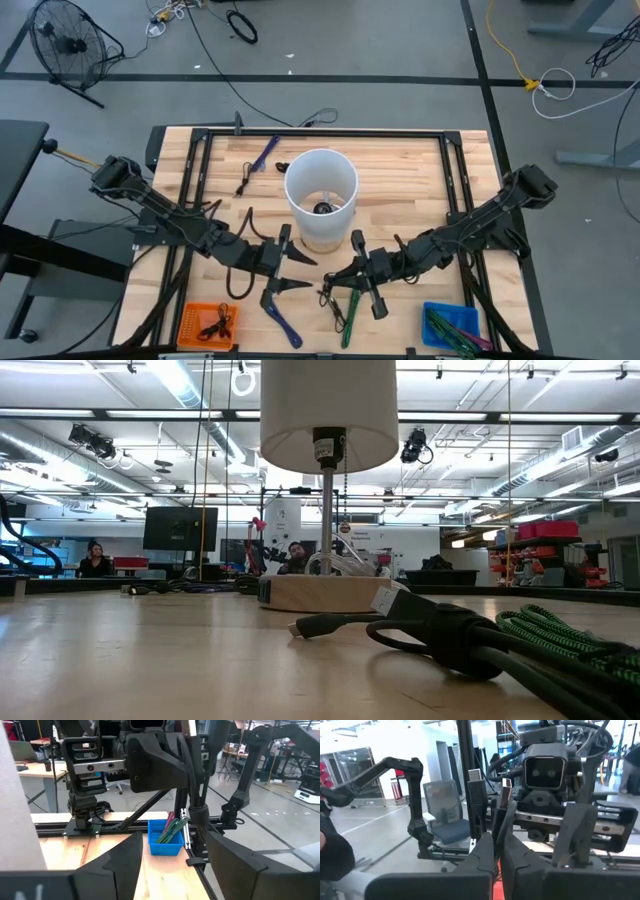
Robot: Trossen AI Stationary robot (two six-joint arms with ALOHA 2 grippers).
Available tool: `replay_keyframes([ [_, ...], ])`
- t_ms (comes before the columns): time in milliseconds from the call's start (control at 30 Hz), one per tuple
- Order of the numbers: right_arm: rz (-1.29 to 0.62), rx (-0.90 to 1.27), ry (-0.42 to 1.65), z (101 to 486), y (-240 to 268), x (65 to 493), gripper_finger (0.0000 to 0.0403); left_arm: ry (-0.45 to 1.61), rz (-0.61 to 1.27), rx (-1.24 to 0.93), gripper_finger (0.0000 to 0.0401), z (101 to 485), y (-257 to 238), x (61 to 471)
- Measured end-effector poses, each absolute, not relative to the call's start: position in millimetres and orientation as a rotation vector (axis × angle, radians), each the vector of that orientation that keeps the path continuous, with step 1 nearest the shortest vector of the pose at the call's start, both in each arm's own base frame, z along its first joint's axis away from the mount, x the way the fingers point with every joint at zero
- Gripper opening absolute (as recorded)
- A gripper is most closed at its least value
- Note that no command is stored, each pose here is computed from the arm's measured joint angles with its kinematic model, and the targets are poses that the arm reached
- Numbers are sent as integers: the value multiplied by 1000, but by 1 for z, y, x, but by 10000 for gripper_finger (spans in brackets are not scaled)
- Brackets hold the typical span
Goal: Pick & Place USB Port
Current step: Put the black charger cable into the orange bin
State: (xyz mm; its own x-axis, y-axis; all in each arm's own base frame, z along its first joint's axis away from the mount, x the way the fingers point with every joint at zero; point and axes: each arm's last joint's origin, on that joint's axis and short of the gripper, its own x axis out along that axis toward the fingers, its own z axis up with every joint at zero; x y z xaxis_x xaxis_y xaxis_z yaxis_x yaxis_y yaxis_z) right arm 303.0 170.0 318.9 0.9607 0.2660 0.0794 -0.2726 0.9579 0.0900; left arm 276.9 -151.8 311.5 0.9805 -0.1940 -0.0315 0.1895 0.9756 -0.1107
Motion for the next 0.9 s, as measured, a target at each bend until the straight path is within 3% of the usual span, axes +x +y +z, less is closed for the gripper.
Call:
replay_keyframes([
  [233, 261, 40, -60, 315, 171, 331, 2, 25, -239, -150, 229, 314, -152, 277],
  [467, 239, -58, 112, 324, 176, 366, 2, 38, -296, -153, 226, 313, -155, 276],
  [567, 217, -79, 152, 331, 175, 369, 2, 64, -288, -155, 197, 312, -155, 275],
  [700, 138, -86, 162, 333, 173, 368, 1, 92, -262, -137, 131, 309, -159, 272],
  [900, 131, -100, 156, 333, 172, 368, 0, 93, -251, -121, 130, 309, -162, 270],
])
